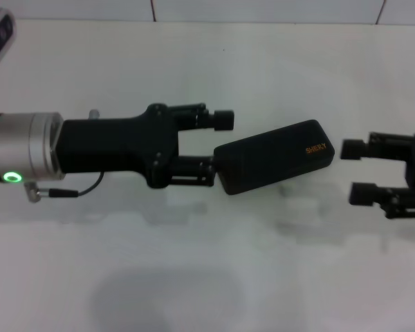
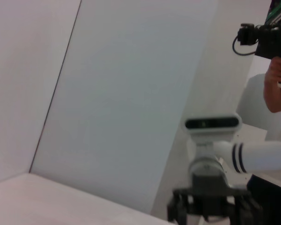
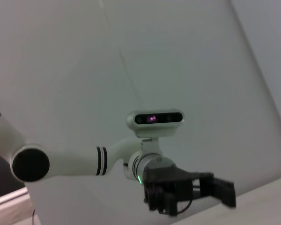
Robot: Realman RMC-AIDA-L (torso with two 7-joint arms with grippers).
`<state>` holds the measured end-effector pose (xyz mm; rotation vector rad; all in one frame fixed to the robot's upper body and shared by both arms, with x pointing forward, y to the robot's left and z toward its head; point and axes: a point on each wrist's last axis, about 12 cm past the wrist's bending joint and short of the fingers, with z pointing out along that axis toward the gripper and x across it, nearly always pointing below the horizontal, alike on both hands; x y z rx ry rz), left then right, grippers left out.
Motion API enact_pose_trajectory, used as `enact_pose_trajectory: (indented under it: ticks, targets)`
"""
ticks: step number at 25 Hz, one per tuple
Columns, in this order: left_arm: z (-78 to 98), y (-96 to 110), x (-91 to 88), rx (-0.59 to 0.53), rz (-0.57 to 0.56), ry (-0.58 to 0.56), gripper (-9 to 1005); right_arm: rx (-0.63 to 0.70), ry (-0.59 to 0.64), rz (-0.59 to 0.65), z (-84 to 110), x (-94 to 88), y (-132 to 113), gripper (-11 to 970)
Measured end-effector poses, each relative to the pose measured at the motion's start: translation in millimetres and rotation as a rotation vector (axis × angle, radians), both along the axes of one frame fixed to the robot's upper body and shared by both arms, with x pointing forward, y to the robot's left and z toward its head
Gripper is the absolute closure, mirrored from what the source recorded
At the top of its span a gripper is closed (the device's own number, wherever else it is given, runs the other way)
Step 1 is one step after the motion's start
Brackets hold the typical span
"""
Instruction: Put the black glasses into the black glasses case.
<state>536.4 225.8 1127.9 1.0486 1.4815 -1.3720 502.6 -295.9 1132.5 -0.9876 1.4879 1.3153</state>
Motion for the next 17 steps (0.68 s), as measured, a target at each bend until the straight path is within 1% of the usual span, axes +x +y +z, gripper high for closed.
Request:
enact_pose_trajectory:
  ticks: [3,5,7,17]
  targets:
    - [-4.2,3.2,-3.0,0.015,-0.008,0.014,309,0.003,-0.016,0.015,5.9,9.4,8.0,275]
    - [-6.6,4.6,-4.5,0.028,-0.01,0.014,265,0.003,-0.021,0.023,9.3,15.3,12.9,221]
    - [-7.6,5.3,-5.2,0.034,-0.01,0.013,220,0.001,-0.017,0.029,10.3,17.5,15.6,221]
    - [-8.7,9.6,-5.6,0.044,-0.001,-0.009,224,-0.023,0.011,0.049,6.8,24.5,28.5,221]
